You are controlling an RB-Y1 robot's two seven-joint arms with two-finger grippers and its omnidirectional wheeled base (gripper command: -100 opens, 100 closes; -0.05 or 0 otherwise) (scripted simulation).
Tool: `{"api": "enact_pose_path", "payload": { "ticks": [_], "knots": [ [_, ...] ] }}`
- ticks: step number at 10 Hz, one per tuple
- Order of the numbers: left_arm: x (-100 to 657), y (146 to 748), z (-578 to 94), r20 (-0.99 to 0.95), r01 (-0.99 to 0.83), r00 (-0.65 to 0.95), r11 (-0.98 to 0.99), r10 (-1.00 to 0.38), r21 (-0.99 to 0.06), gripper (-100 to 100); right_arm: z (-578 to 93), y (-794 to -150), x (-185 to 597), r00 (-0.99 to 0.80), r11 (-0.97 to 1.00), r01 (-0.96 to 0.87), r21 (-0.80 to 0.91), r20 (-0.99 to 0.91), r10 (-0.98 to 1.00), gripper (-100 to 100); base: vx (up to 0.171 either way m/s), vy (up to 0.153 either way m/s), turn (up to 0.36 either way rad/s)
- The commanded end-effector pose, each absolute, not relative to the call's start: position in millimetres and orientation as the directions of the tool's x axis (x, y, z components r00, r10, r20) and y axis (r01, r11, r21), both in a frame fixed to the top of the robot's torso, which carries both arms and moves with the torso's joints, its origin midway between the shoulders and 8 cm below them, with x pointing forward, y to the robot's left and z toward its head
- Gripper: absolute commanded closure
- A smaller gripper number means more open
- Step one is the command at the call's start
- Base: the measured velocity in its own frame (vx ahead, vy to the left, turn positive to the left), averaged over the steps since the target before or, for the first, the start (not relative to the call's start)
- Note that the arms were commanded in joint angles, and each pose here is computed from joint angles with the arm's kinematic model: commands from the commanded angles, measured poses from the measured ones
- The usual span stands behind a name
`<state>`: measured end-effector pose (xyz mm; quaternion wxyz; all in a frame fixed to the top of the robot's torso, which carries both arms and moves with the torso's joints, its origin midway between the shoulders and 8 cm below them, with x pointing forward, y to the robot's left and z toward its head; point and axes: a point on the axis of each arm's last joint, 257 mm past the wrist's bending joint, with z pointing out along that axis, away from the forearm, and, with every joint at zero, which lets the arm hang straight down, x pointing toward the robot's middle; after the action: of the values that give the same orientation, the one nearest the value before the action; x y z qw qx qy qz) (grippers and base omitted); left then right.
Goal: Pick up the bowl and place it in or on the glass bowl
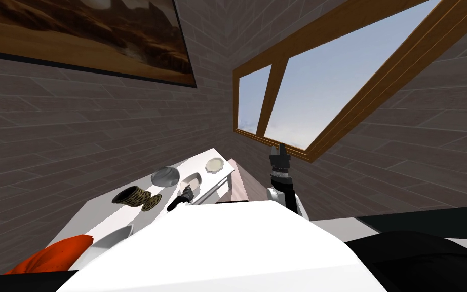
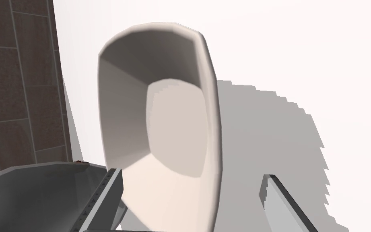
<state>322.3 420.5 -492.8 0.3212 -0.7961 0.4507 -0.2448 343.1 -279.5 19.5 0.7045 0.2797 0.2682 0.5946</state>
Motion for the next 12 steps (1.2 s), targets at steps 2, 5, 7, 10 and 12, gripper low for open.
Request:
{"api": "enact_pose_path", "payload": {
  "ticks": [2,5,7,10,12],
  "knots": [
    [322.9,419.7,-495.4,0.1,-0.56,0.473,-0.387,-0.875,-0.732,-100,19.5,-279.5,343.1,0.149,0.137,-0.688,0.713,-0.045,0.988,0,0.03,0.016,0.005],
    [322.1,419.3,-496.5,0.101,-0.561,0.474,-0.388,-0.875,-0.731,100,19.5,-279.5,343.2,0.149,0.136,-0.688,0.713,-0.045,0.988,0,0.0,0.0,0.0],
    [322.9,419.6,-495.7,0.102,-0.559,0.474,-0.388,-0.875,-0.732,100,19.5,-279.5,343.2,0.149,0.136,-0.688,0.713,-0.045,0.988,0,0.0,0.0,0.0],
    [321.0,423.7,-486.7,0.1,-0.559,0.476,-0.388,-0.874,-0.732,100,19.5,-279.5,343.2,0.149,0.136,-0.688,0.713,-0.045,0.988,0,-0.026,-0.014,-0.015],
    [320.3,424.0,-485.7,0.099,-0.559,0.476,-0.388,-0.874,-0.733,100,19.5,-279.5,343.2,0.149,0.136,-0.688,0.713,-0.045,0.988,0,-0.041,-0.028,-0.004]
  ]
}}
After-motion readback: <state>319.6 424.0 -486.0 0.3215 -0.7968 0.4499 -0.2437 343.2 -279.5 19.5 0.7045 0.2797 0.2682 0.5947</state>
